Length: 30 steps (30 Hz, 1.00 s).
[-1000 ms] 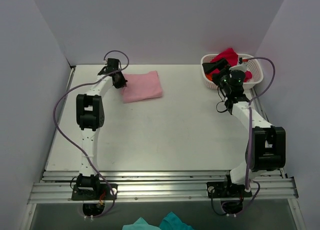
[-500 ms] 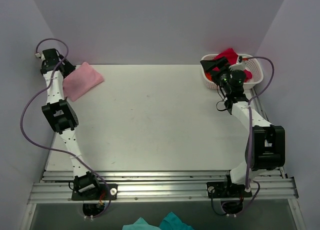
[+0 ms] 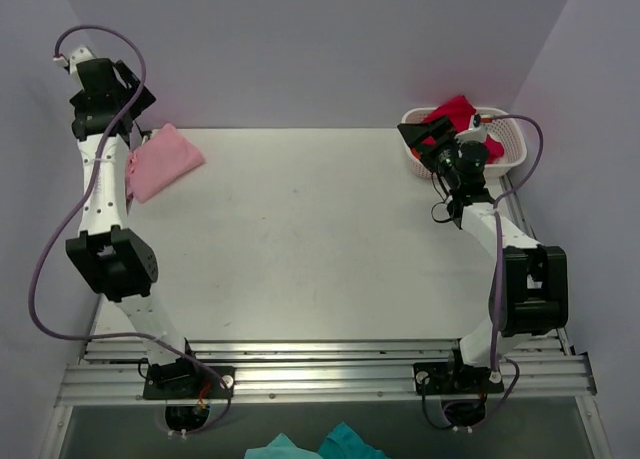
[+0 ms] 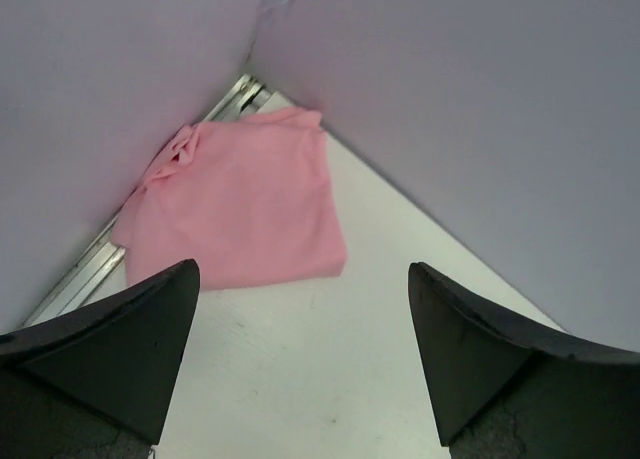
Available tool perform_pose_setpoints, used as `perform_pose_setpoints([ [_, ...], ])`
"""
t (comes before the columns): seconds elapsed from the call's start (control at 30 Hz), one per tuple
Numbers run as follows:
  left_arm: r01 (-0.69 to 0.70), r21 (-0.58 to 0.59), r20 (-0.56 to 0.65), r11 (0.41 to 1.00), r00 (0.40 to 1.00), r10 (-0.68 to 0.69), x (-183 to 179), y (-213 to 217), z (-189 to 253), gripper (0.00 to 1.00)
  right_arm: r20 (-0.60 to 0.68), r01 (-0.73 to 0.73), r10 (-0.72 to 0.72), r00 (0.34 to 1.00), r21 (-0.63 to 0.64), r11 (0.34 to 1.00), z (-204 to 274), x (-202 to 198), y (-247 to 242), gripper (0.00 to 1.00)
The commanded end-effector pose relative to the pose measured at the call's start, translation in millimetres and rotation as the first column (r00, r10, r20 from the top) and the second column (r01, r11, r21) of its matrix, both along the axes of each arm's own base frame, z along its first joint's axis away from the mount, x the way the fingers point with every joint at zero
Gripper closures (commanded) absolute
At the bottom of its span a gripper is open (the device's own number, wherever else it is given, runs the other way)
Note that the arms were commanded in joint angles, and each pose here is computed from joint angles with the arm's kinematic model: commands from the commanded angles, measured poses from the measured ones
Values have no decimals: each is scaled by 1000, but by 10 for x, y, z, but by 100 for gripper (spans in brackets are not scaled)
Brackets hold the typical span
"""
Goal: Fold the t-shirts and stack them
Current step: Put the neatly folded tshirt into the corner of the board with the left arm
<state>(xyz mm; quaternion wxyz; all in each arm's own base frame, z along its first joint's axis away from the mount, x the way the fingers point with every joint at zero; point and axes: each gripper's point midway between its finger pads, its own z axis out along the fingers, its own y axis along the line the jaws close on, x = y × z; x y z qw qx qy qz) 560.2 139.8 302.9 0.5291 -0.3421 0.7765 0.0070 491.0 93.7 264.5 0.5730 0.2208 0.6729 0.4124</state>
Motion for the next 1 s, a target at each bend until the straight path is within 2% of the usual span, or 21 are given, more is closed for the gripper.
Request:
perform_pose_setpoints([
  [0.0,38,147,210,988,975,-68,-265,-512,996,6,66,2,1,998,-33,999,223,-61,-29,0],
  [0.03,87,181,196,980,973,-123,-279,-807,995,6,63,33,-30,998,-49,998,246,-65,-72,0],
  [0.07,98,192,171,977,977,-131,-319,-911,897,6,61,49,-45,997,-68,997,288,-58,-88,0],
  [0.1,101,208,183,973,973,-140,-430,-1082,996,6,21,56,-54,998,-110,992,204,-64,-101,0],
  [0.17,165,225,175,960,963,-206,-536,-1493,981,6,24,51,-48,999,-144,988,292,-76,-45,0],
  [0.3,255,288,143,923,942,-305,-1017,-2036,878,6,40,35,-27,999,-240,970,423,-172,152,0],
  [0.33,311,308,173,899,911,-374,-1110,-2334,944,6,60,47,-32,998,-264,963,512,-220,268,0],
  [0.37,348,334,210,876,879,-429,-1270,-2445,1080,6,61,52,-36,997,-289,956,566,-245,322,0],
  [0.4,419,383,163,823,847,-507,-1327,-2590,878,6,75,59,-37,996,-325,944,617,-275,357,0],
  [0.43,525,388,220,758,746,-629,-1384,-2896,957,6,84,59,-32,996,-335,940,659,-296,406,0],
  [0.47,578,397,254,713,677,-691,-1520,-3011,1039,6,96,34,-2,995,-338,941,701,-341,524,0],
  [0.5,609,392,272,690,640,-719,-1588,-3101,1023,6,108,30,8,994,-337,941,746,-375,551,0],
  [0.57,639,381,269,668,615,-742,-1746,-3207,923,6,122,20,23,992,-335,942,773,-410,603,0],
  [0.63,637,377,240,673,634,-735,-1848,-3210,822,6,122,14,29,992,-338,941,752,-451,639,0],
  [0.67,589,391,229,707,682,-695,-1865,-3118,799,6,116,16,25,993,-340,940,737,-451,636,0],
  [0.73,566,418,225,711,693,-685,-1989,-3112,815,6,112,19,20,994,-342,939,732,-454,645,0],
  [0.77,535,421,218,733,724,-654,-2006,-3015,771,6,103,20,16,995,-345,938,710,-450,638,0],
  [0.87,496,429,203,755,762,-615,-2017,-2890,722,6,94,19,15,995,-348,937,690,-441,652,0],
  [0.9,453,432,214,779,788,-577,-2022,-2794,740,6,89,14,18,996,-351,936,669,-440,667,0],
  [0.97,424,439,223,792,803,-553,-2008,-2751,760,6,81,15,15,997,-358,934,668,-439,667,0],
])
